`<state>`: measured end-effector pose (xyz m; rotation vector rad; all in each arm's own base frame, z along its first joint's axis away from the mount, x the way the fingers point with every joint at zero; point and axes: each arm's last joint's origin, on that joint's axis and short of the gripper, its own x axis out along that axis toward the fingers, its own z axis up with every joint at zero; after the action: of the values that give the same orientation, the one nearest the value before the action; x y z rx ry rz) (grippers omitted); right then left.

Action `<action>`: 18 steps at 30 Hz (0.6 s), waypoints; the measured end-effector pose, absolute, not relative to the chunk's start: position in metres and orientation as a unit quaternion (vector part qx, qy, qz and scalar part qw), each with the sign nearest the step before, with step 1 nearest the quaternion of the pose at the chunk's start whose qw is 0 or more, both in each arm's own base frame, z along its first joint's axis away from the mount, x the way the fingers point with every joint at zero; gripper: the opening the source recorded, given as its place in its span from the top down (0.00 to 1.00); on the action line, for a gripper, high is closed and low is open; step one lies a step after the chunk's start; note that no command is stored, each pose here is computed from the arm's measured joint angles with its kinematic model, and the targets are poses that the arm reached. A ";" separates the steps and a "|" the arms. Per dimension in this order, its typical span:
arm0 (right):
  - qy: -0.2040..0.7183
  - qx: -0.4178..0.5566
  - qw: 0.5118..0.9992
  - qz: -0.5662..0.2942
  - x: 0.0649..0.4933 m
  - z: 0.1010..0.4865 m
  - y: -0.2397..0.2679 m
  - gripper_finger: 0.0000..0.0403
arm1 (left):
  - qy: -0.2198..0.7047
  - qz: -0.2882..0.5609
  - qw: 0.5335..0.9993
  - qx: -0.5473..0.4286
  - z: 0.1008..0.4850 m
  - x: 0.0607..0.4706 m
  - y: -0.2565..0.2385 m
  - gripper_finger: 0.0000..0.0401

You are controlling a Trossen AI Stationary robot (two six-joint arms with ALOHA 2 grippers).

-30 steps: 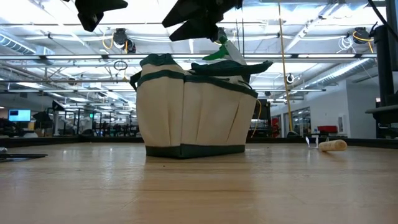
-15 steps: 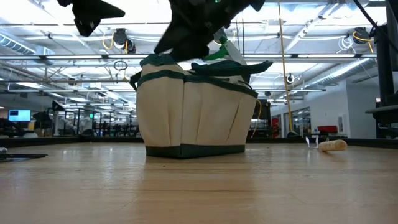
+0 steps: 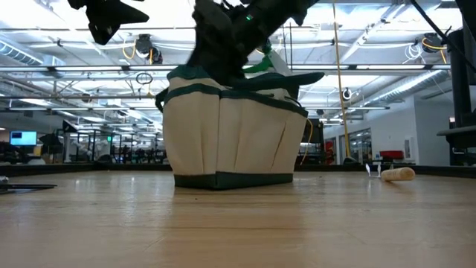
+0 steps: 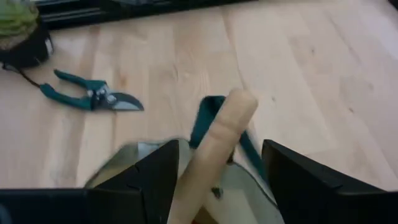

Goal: Pick & Place Garden tools in Gardening bag
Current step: Put the top hand rake into the gardening bag

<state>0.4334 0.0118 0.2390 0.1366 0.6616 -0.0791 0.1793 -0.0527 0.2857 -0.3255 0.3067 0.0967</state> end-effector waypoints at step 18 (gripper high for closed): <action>0.330 0.069 0.941 -0.038 0.434 0.235 0.011 0.73 | 0.156 0.048 0.974 -0.158 0.285 0.179 -0.053 0.59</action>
<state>0.4338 0.0114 0.2351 0.1414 0.6736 -0.0781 0.1790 -0.0526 0.2850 -0.3180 0.3142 0.0976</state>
